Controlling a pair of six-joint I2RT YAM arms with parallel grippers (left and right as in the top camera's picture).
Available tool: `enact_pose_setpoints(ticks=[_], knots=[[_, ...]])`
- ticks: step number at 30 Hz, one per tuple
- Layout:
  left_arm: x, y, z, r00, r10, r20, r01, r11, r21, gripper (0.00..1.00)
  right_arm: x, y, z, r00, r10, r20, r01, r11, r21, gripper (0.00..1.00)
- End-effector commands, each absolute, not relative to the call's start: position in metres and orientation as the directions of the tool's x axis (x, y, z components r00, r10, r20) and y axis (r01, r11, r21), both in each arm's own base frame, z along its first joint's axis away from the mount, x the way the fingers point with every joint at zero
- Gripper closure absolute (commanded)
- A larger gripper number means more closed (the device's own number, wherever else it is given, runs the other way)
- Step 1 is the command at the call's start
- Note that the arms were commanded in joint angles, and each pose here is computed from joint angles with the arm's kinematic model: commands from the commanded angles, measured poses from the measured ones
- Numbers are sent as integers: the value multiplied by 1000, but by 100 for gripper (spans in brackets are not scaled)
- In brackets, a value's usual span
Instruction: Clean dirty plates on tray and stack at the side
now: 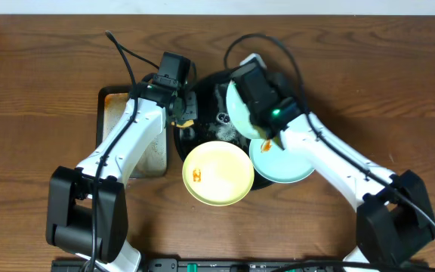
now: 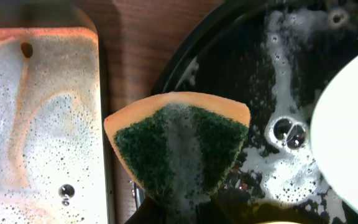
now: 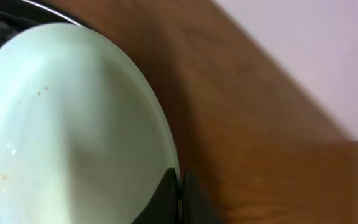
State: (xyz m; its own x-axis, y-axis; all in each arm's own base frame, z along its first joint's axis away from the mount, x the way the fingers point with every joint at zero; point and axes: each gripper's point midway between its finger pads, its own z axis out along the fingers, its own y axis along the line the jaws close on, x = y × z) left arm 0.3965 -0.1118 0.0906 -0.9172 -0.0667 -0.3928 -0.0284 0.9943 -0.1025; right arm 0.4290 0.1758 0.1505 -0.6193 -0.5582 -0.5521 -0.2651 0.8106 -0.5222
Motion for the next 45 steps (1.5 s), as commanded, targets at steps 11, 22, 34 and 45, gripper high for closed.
enact_pose_setpoints(ticks=[11, 22, 34, 45], knots=[[420, -173, 101, -875, -27, -483, 131, 948, -290, 89, 426, 188, 134, -731, -286, -619, -313, 947, -69, 99], [407, -217, 50, -914, 49, -403, 193, 926, -324, 89, 427, 185, 134, -730, -292, -618, -301, 949, -94, 99], [397, -218, 3, -962, -15, -272, 83, 935, -346, 89, 430, 175, 136, -728, -292, -621, -265, 954, -137, 99], [395, -242, 10, -973, -172, -153, -68, 850, -523, 89, 430, 175, 135, -728, -296, -619, -266, 953, -144, 99]])
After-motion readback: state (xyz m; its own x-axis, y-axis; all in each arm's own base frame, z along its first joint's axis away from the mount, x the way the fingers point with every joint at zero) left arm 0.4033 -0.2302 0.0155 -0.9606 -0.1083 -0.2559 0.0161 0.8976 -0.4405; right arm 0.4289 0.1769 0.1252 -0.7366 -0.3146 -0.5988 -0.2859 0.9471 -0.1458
